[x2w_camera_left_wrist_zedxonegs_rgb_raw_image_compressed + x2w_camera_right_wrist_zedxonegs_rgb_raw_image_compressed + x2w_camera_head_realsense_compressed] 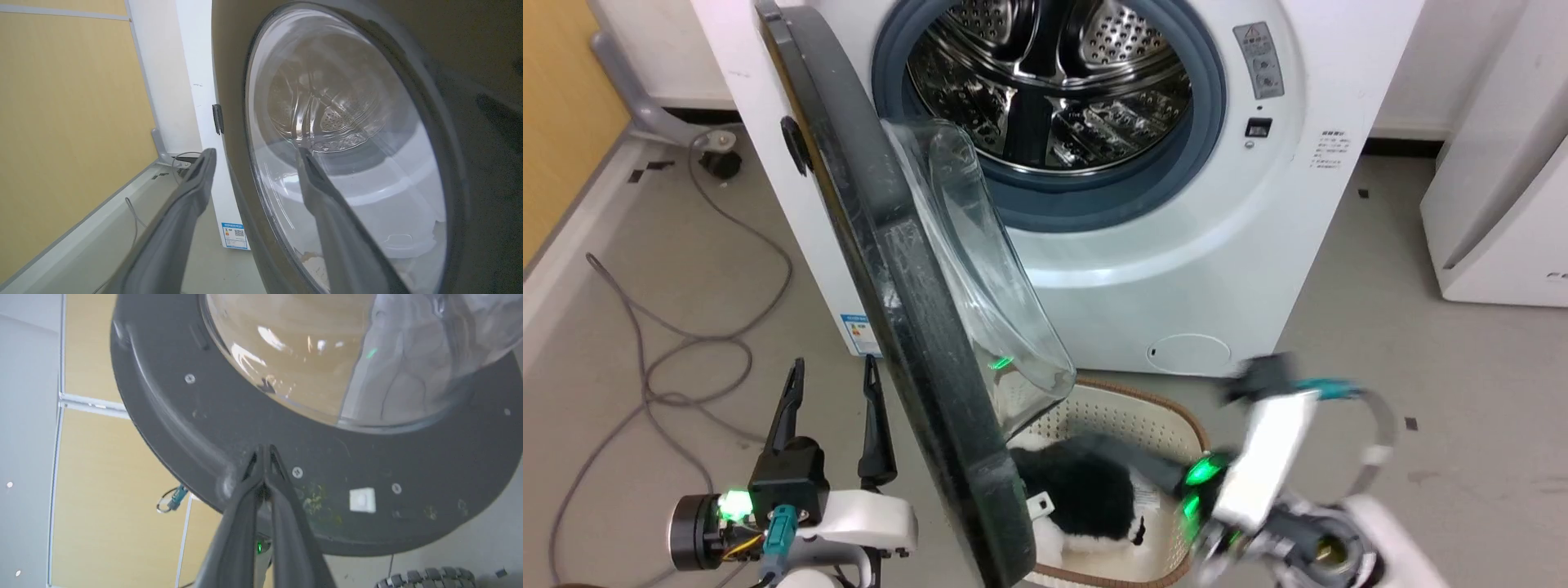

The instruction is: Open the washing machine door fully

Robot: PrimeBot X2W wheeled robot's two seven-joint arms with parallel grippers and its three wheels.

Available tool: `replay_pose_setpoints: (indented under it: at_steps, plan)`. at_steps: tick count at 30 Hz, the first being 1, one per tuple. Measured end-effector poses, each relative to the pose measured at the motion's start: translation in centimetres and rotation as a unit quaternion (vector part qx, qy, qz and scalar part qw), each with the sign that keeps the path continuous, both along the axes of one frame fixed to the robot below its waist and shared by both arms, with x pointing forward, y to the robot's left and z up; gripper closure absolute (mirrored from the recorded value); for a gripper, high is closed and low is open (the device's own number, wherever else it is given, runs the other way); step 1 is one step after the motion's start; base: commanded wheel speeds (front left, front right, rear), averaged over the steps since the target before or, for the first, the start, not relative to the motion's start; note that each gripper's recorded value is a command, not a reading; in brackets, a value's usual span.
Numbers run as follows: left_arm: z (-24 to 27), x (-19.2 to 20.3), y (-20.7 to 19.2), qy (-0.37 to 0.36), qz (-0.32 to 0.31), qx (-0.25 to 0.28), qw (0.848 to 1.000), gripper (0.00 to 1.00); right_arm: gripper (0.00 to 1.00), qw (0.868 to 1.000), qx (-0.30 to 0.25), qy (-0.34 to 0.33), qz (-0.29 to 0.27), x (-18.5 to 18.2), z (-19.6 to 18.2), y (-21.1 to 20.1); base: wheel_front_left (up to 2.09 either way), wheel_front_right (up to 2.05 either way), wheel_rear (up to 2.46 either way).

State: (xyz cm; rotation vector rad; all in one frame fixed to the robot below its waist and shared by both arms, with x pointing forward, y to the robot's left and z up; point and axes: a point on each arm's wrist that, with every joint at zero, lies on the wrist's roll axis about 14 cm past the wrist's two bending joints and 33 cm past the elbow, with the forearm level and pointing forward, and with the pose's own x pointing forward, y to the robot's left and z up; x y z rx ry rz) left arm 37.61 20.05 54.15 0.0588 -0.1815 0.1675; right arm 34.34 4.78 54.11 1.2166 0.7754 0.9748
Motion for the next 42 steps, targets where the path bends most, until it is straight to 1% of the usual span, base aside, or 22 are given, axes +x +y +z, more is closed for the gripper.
replay_pose_setpoints:
  at_steps: [2,3,5,8,10,11,14,16,17,19,21,23,25,26,27,29,30,34,42]
  plan:
    - [0.0,-0.2,0.1,0.000,0.001,0.001,1.000,0.00,1.00,0.996,0.021,-0.015,-0.081,2.4,1.4,-2.1,0.00,0.00,0.00]
    - [0.0,-0.3,0.1,0.000,0.001,0.001,1.000,0.00,1.00,0.992,0.027,-0.029,-0.121,3.5,2.1,-3.2,0.00,0.00,0.00]
    - [0.0,-0.3,0.2,0.000,0.002,0.002,1.000,0.00,1.00,0.978,0.036,-0.057,-0.198,5.3,3.6,-5.6,0.00,0.00,0.00]
    - [0.1,-0.2,0.2,-0.001,0.002,0.002,1.000,0.00,1.00,0.950,0.054,-0.096,-0.292,7.0,5.8,-8.8,0.00,0.00,0.00]
    - [0.1,-0.2,0.1,-0.001,0.002,0.002,1.000,0.00,1.00,0.922,0.079,-0.111,-0.361,7.9,7.3,-11.6,0.00,0.00,0.00]
    - [0.1,-0.1,0.1,-0.002,0.002,0.002,1.000,0.00,1.00,0.910,0.076,-0.128,-0.386,8.1,7.9,-12.6,0.00,0.00,0.00]
    - [0.2,0.0,0.1,-0.003,0.001,0.002,1.000,0.00,1.00,0.867,0.047,-0.191,-0.458,8.3,9.3,-15.9,0.00,0.00,0.00]
    - [0.2,0.1,0.1,-0.003,0.001,0.002,1.000,0.00,1.00,0.832,0.000,-0.248,-0.496,8.3,9.9,-18.0,0.00,0.00,0.00]
    - [0.2,0.1,0.1,-0.003,0.001,0.002,1.000,0.00,1.00,0.815,-0.030,-0.281,-0.507,8.2,10.2,-18.8,0.00,0.00,0.00]
    - [0.2,0.2,0.0,-0.003,0.000,0.002,1.000,0.00,1.00,0.780,-0.099,-0.343,-0.514,8.1,10.4,-20.1,0.00,0.00,0.00]
    - [0.2,0.3,0.0,-0.003,0.000,0.002,1.000,0.00,1.00,0.744,-0.162,-0.391,-0.517,8.0,10.5,-21.1,0.00,0.00,0.00]
    - [0.1,0.4,0.0,-0.003,-0.001,0.002,1.000,0.00,1.00,0.700,-0.218,-0.434,-0.524,7.9,11.1,-22.2,0.00,0.00,0.00]
    - [0.1,0.5,0.0,-0.002,-0.001,0.002,1.000,0.00,1.00,0.655,-0.278,-0.478,-0.516,7.6,11.4,-22.5,0.00,0.00,0.00]
    - [0.0,0.6,0.0,0.000,0.000,0.002,1.000,0.00,1.00,0.637,-0.305,-0.494,-0.507,7.4,11.1,-22.4,0.00,0.00,0.00]
    - [-0.1,0.7,0.0,0.001,0.000,0.002,1.000,0.00,1.00,0.628,-0.323,-0.500,-0.502,7.3,10.7,-22.2,0.00,0.00,0.00]
    - [-0.3,0.7,0.0,0.003,0.000,0.002,1.000,0.00,1.00,0.619,-0.352,-0.501,-0.491,6.9,9.4,-21.6,0.00,0.00,0.00]
    - [-0.3,0.8,0.0,0.003,0.000,0.002,1.000,0.00,1.00,0.618,-0.364,-0.499,-0.487,6.8,8.7,-21.4,0.00,0.00,0.00]
    - [-0.5,0.8,0.1,0.006,0.000,0.002,1.000,0.00,1.00,0.621,-0.407,-0.481,-0.466,6.5,5.6,-21.1,0.00,0.00,0.00]
    - [-0.2,0.4,0.1,0.002,0.000,0.002,1.000,0.00,1.00,0.657,-0.471,-0.407,-0.426,4.9,-1.8,-21.3,0.00,0.00,0.00]
